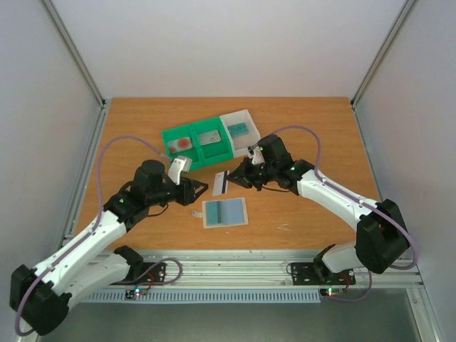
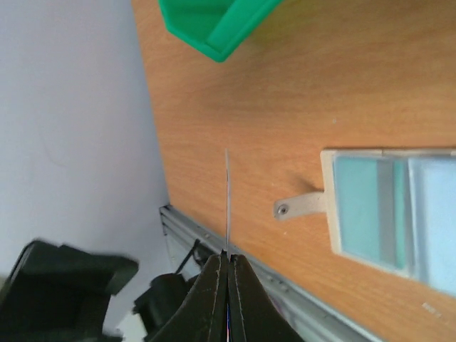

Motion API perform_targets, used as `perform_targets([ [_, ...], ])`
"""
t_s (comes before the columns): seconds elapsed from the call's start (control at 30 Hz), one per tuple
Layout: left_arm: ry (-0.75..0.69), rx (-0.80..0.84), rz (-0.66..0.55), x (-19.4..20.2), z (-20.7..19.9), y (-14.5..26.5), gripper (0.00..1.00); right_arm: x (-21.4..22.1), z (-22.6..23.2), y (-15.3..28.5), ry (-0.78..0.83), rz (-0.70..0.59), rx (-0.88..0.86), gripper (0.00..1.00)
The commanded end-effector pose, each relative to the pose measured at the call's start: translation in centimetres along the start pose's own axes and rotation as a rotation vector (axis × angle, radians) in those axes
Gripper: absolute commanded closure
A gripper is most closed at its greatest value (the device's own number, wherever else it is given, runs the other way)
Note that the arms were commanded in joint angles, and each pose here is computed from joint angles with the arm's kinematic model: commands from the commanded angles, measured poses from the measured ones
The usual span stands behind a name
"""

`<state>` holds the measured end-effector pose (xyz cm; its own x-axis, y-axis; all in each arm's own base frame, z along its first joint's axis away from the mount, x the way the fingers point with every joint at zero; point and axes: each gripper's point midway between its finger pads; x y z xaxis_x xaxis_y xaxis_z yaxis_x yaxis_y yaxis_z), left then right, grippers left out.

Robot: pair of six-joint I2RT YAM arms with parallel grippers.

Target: Take the credit cards out of the card holder

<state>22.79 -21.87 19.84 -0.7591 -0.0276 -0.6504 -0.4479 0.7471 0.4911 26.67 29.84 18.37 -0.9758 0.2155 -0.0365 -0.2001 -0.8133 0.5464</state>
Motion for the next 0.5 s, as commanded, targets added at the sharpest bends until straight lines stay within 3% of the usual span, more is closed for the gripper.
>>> perform_targets([
  [0.0,-0.429,0.081,-0.173,-1.7,-3.6,1.6,0.61,0.8,0.5,0.0,-0.266,0.067,-0.015,0.99],
  [0.13,-0.547,0.131,-0.199,-1.2,-5.4,2.2,0.60,0.4,1.8,0.3,-0.323,0.062,-0.046,0.99],
  [0.23,-0.628,0.193,-0.186,0.3,-7.0,2.0,0.54,0.6,2.3,-0.1,-0.374,0.097,-0.064,0.99],
  [0.47,-0.825,0.098,-0.144,1.9,-6.7,1.3,0.51,1.3,3.2,0.3,-0.398,0.130,-0.125,0.99],
])
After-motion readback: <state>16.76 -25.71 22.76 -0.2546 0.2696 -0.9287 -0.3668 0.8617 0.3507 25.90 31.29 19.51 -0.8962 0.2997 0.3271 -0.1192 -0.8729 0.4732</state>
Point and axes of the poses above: each gripper's point midway between its finger pads, its own y axis back along the fingers, its own z axis along the line the jaws close on, x = y × z, and after that the axes turned 2 degrees about -y, right-handed
